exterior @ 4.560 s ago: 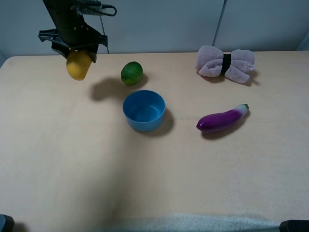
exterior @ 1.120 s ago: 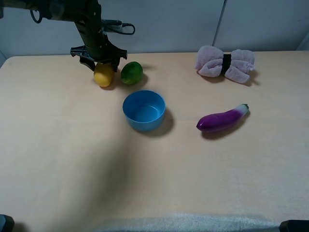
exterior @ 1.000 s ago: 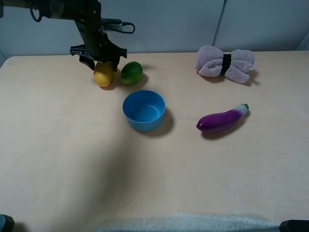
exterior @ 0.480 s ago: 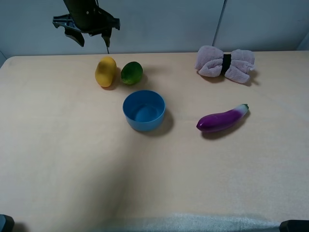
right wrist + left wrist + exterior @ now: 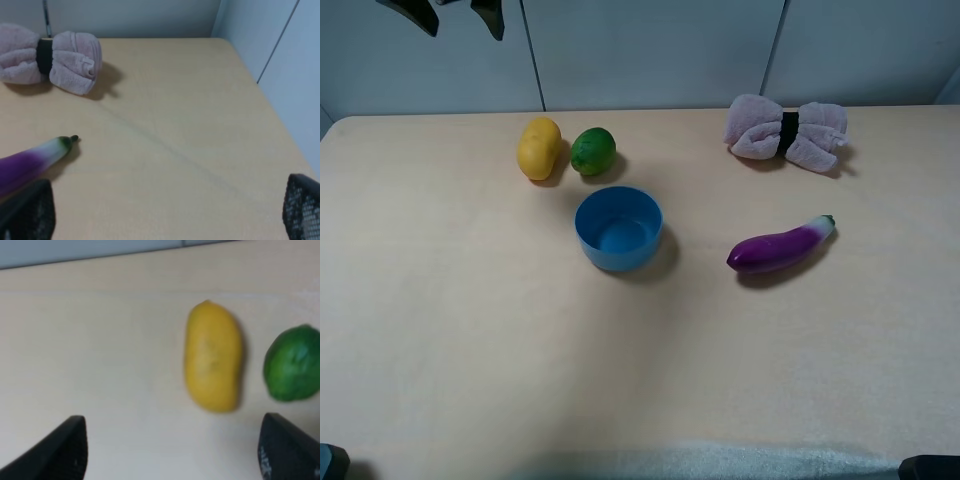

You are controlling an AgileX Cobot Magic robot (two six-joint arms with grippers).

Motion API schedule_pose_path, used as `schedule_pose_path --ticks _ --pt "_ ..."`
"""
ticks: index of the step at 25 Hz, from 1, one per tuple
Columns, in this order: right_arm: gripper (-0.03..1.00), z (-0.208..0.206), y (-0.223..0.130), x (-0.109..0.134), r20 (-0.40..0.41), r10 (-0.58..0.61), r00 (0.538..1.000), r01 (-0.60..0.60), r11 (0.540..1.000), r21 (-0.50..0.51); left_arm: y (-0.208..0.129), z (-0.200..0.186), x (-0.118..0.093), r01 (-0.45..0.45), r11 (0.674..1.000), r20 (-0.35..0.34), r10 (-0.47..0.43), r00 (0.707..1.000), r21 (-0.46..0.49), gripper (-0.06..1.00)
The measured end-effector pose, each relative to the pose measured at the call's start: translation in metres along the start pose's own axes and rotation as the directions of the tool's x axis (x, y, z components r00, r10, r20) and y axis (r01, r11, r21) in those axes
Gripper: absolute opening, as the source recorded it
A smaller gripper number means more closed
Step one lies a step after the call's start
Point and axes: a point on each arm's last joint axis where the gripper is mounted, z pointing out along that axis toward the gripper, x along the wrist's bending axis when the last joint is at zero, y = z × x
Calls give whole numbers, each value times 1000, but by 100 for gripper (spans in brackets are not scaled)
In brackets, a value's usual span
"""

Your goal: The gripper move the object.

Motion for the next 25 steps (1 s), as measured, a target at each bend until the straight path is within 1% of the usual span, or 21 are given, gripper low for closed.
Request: schedule_pose_path --ticks 3,8,13,17,21,22,25 --pt "69 0 0 0 0 0 1000 0 1000 0 -18 -34 16 -13 999 -31 12 999 -31 77" --pt "69 0 0 0 0 0 1000 0 1000 0 -62 -79 46 16 998 -61 -20 998 -54 77" --pt "69 0 0 0 0 0 1000 0 1000 0 -116 -111 73 69 995 -95 -76 993 -71 76" --pt "69 0 0 0 0 0 1000 0 1000 0 -160 -129 94 132 987 -138 -143 980 -87 76" --pt "69 0 0 0 0 0 1000 0 1000 0 -202 -145 104 174 979 -173 -192 966 -110 76" --pt "69 0 0 0 0 0 1000 0 1000 0 -212 -147 104 172 979 -179 -189 966 -106 76" --pt "69 0 0 0 0 0 1000 0 1000 0 -239 -155 105 158 978 -180 -181 967 -136 76"
